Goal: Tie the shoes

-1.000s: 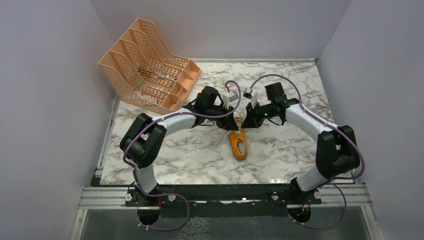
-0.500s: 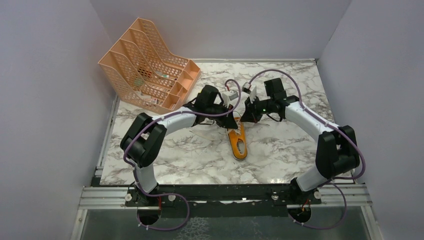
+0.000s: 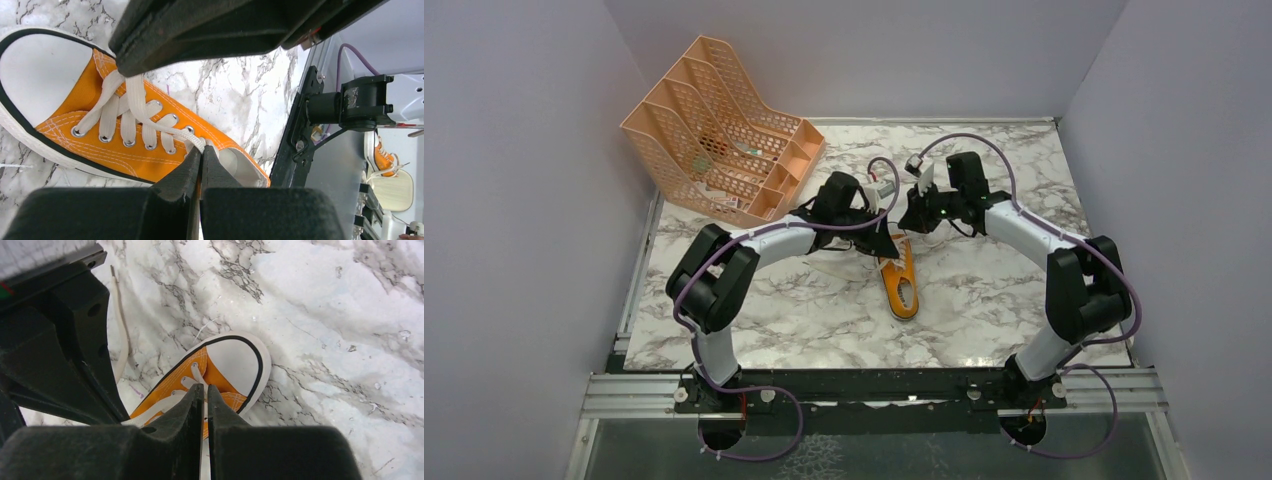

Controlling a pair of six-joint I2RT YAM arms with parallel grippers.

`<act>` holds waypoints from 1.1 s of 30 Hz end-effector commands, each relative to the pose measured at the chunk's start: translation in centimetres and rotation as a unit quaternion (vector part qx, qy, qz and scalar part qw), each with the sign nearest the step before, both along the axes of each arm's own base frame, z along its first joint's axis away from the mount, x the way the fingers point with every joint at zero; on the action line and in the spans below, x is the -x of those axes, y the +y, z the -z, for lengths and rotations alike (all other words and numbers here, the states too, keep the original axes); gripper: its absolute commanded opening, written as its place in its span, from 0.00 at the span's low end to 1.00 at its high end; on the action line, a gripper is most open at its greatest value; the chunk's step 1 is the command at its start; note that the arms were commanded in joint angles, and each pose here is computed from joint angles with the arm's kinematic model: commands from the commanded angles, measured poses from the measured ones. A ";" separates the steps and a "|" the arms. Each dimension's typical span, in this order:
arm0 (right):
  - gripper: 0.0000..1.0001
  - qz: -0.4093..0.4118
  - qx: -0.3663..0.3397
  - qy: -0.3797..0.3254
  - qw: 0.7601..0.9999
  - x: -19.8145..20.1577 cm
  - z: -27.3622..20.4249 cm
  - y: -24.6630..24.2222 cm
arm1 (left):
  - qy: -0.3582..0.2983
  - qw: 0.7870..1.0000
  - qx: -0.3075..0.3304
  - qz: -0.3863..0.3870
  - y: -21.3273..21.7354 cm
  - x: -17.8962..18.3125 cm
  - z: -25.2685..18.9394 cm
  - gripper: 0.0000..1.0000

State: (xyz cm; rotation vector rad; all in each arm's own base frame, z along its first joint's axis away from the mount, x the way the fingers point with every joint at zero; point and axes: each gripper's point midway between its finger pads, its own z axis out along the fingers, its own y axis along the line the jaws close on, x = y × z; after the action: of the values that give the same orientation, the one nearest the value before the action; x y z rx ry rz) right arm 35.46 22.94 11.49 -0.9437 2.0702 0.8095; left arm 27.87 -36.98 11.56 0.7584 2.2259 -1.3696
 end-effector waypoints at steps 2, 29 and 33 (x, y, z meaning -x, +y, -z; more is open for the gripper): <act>0.15 0.053 0.014 -0.013 0.998 -1.9 -1.3 -0.9 | 0.006 1.000 0.004 -0.001 0.2 0.2 0.0 0.00; 0.56 0.122 0.002 0.056 0.991 4.6 -2.8 -4.4 | 0.133 0.983 -0.046 -0.121 0.9 -1.0 -0.3 0.00; 1.00 0.051 0.004 0.027 0.998 8.5 -4.1 -0.1 | 0.100 0.990 -0.035 -0.094 0.4 -1.5 -0.9 0.00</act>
State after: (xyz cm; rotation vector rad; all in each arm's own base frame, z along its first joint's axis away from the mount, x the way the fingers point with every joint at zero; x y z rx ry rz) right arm 31.13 18.57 13.50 -0.6552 2.2451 0.6677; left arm 28.22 -36.21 11.18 0.3965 2.4888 -1.3502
